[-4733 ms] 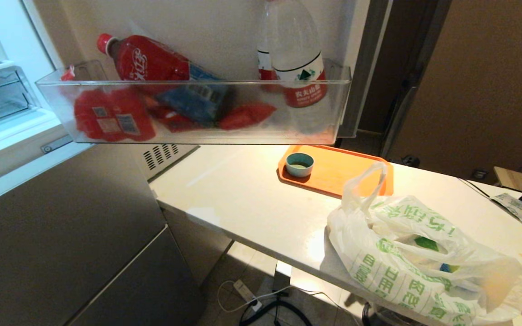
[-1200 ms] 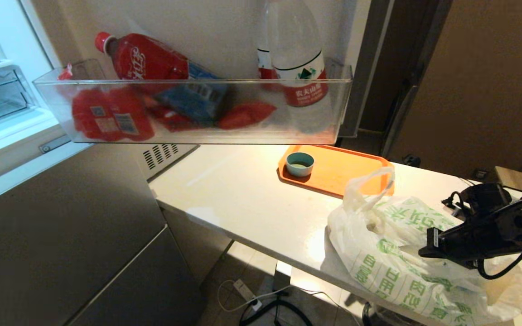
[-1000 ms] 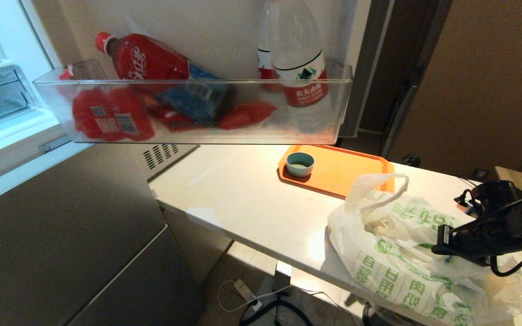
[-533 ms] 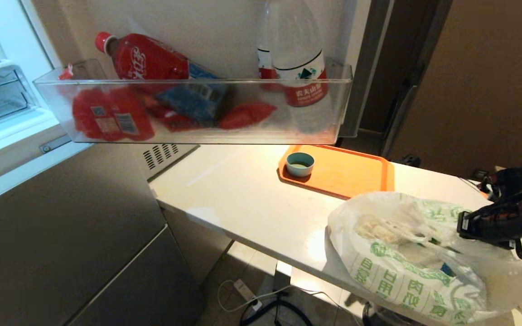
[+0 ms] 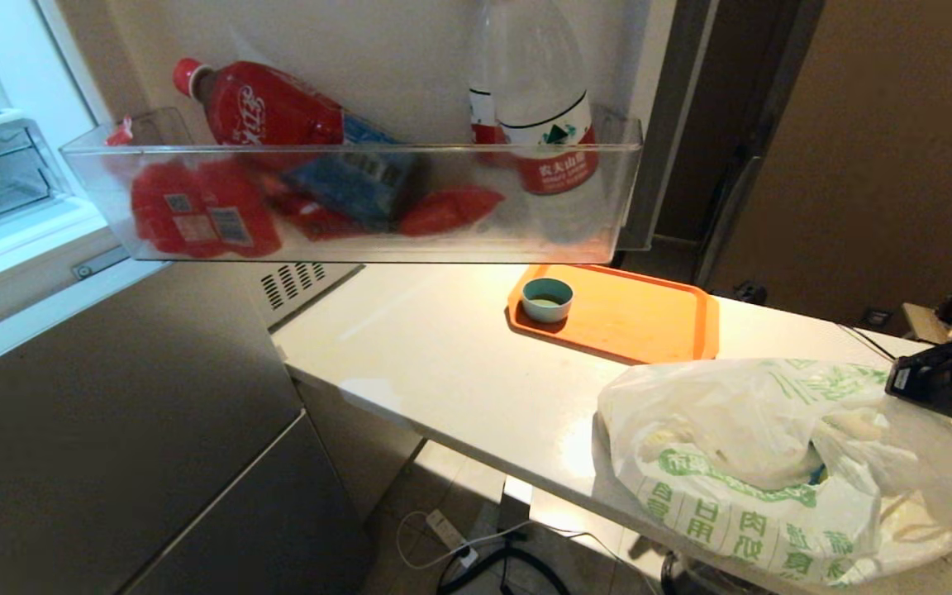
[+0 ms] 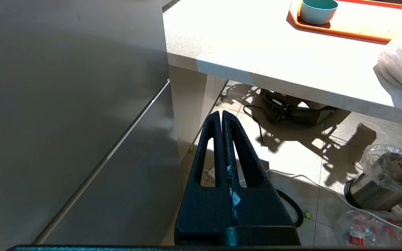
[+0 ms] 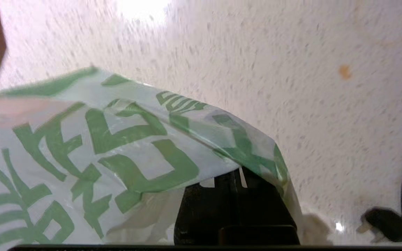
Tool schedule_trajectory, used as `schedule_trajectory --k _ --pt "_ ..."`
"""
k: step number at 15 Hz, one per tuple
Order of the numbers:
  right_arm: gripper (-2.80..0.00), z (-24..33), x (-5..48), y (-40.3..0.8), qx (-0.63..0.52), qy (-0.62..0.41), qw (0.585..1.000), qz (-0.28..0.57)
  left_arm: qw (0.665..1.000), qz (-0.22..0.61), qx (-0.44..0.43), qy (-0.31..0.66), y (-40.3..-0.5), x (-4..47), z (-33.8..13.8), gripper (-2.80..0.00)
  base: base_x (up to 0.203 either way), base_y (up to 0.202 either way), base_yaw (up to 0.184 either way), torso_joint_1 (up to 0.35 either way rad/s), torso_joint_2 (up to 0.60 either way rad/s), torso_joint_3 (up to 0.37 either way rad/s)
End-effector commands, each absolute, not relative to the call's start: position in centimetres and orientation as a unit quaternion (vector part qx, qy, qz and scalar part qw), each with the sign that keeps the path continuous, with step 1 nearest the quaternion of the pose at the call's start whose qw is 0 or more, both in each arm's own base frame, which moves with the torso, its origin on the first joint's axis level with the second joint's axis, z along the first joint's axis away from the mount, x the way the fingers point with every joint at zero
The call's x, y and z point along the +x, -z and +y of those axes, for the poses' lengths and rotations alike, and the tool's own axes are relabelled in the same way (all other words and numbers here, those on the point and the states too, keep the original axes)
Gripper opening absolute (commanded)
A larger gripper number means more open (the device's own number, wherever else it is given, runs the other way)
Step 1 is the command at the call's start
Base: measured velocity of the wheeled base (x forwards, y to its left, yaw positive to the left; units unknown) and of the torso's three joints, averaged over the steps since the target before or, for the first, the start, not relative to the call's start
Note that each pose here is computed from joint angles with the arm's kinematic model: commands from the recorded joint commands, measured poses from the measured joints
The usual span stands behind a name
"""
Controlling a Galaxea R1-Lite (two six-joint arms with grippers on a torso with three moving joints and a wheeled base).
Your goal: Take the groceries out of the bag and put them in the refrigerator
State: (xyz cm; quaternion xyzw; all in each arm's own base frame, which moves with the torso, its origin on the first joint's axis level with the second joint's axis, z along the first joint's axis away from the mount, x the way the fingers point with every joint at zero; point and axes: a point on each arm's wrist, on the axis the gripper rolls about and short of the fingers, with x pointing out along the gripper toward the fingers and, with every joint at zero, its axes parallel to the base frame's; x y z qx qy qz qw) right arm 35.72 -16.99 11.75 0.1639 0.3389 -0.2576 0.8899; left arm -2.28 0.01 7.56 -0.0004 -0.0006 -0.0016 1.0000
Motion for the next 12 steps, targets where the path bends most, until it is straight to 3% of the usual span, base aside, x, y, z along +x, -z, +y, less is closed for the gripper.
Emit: schedule_trajectory --k 1,6,12 --pt "-2.80 -17.2 36.0 -13.5 0.161 0.259 0.900 0.311 1.000 -0.001 -0.001 0.002 -7.6 -2.3 0.0 -2.80 0.000 0.000 0.000 0.000 0.00 0.000" --pt "-2.80 -11.6 33.8 -19.0 0.139 0.195 0.929 0.281 1.000 -0.001 -0.001 0.002 -7.6 -2.3 0.0 -2.80 0.000 0.000 0.000 0.000 0.00 0.000" --pt "-2.80 -2.8 30.4 -18.0 0.110 0.084 0.930 0.341 1.000 -0.001 -0.001 0.002 -7.6 -2.3 0.0 -2.80 0.000 0.000 0.000 0.000 0.00 0.000"
